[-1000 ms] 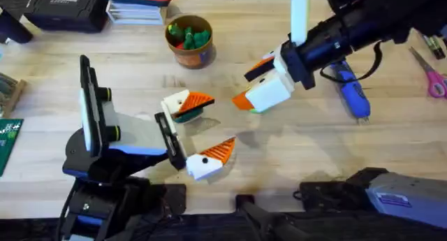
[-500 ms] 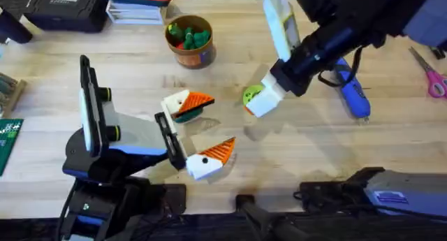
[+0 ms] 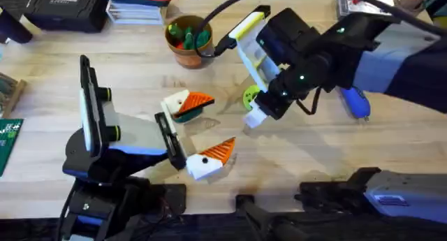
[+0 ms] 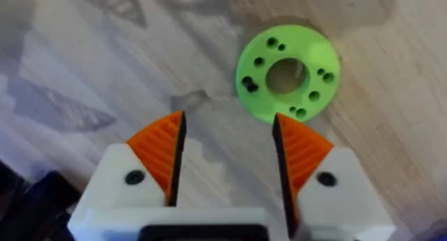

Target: Pick up the gripper from the table and insert it into the empty holder that is missing its gripper. Then pick up a screw, insert it into the mounting hole, and use the screwdriver to tighten it. Finally, clean up the table by picking up the vegetable and placing it into the bucket.

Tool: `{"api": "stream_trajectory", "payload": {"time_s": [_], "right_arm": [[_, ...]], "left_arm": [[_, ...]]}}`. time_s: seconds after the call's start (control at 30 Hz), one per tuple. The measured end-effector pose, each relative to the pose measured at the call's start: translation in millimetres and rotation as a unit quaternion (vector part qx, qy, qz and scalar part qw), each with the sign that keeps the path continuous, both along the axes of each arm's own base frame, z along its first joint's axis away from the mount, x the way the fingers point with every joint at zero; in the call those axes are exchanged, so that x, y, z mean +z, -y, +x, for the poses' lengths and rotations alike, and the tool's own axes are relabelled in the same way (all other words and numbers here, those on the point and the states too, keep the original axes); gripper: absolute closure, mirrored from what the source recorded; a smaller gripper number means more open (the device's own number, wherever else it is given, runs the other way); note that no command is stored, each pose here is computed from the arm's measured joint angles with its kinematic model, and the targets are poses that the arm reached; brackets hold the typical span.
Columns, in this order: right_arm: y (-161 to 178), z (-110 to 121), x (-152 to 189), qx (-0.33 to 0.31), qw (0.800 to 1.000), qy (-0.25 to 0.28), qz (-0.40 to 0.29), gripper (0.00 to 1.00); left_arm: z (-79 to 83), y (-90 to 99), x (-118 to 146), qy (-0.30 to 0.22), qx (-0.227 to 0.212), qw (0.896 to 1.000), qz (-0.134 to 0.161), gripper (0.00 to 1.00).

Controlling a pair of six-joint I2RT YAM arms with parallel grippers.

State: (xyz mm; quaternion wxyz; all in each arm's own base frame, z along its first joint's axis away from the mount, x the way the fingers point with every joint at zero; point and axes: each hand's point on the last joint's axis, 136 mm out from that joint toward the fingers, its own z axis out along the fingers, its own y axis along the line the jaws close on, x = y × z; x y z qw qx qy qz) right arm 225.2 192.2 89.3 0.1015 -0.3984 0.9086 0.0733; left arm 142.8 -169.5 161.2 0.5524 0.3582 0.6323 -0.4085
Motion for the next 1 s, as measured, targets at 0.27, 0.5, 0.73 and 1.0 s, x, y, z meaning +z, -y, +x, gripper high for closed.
{"api": "stream_trajectory", "payload": {"time_s": [0.27, 0.5, 0.73, 1.0], "right_arm": [[-7.8, 18.4, -6.3, -0.022, 0.999, 0.036, 0.005, 0.505], [-4.5, 17.2, -34.7, -0.026, 0.999, 0.005, -0.027, 0.699], [-7.6, 23.1, -33.9, -0.031, 0.999, 0.016, -0.021, 0.8], [-8.3, 23.8, -33.7, -0.031, 0.999, 0.018, -0.019, 0.78]], "left_arm": [[0.0, 0.0, 0.0, 0.0, 0.0, 1.0, 0.0, 0.015], [0.0, 0.0, 0.0, 0.0, 0.0, 1.0, 0.0, 0.015], [0.0, 0.0, 0.0, 0.0, 0.0, 1.0, 0.0, 0.015], [0.0, 0.0, 0.0, 0.0, 0.0, 1.0, 0.0, 0.015]]}}
